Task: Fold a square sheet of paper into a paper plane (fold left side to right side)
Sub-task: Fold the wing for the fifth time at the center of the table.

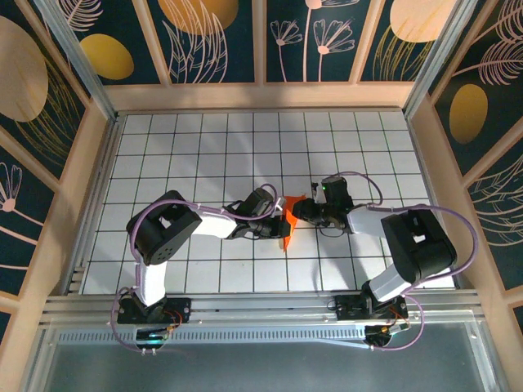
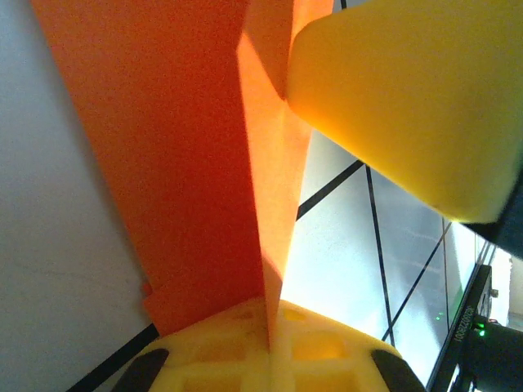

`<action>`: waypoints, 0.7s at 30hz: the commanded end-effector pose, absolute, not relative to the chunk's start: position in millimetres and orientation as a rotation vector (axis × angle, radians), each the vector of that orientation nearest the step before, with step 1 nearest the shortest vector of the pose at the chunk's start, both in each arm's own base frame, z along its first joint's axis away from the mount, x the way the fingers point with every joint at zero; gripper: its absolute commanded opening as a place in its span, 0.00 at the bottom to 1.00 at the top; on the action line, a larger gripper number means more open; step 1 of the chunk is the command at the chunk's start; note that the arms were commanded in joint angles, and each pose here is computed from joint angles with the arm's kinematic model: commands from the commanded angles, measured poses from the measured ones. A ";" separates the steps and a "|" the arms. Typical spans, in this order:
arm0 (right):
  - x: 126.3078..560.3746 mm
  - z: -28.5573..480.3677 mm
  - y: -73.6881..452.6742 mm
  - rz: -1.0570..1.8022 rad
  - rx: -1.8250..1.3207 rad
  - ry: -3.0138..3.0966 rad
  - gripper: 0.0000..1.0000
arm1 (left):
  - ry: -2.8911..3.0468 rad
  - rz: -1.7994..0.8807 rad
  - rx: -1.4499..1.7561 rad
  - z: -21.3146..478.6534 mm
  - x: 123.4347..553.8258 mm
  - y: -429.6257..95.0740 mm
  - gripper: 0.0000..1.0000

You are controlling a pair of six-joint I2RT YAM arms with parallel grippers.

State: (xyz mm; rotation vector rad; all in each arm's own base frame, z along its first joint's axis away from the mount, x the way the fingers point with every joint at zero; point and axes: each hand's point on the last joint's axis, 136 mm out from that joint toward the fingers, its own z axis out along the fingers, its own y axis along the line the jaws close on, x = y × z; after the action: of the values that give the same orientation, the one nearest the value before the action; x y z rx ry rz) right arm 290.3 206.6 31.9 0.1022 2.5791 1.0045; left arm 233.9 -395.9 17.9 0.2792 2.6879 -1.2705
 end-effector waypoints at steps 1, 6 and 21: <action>300.9 35.6 212.0 0.993 0.101 2.554 0.38 | 2.735 -1.263 0.265 3.0 227.1 -390.3 0.03; 300.9 29.6 212.9 0.973 0.099 2.571 0.38 | 2.722 -1.277 0.269 6.5 227.7 -391.6 0.09; 295.9 9.2 211.1 0.888 0.096 2.658 0.38 | 2.628 -1.329 0.176 40.1 244.0 -375.8 0.42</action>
State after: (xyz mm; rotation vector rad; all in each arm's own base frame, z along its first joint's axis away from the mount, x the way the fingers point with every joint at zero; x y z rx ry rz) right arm 297.3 213.8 26.8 0.0957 2.6117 0.9697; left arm 236.9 -385.3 33.1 0.2254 2.6473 -1.3245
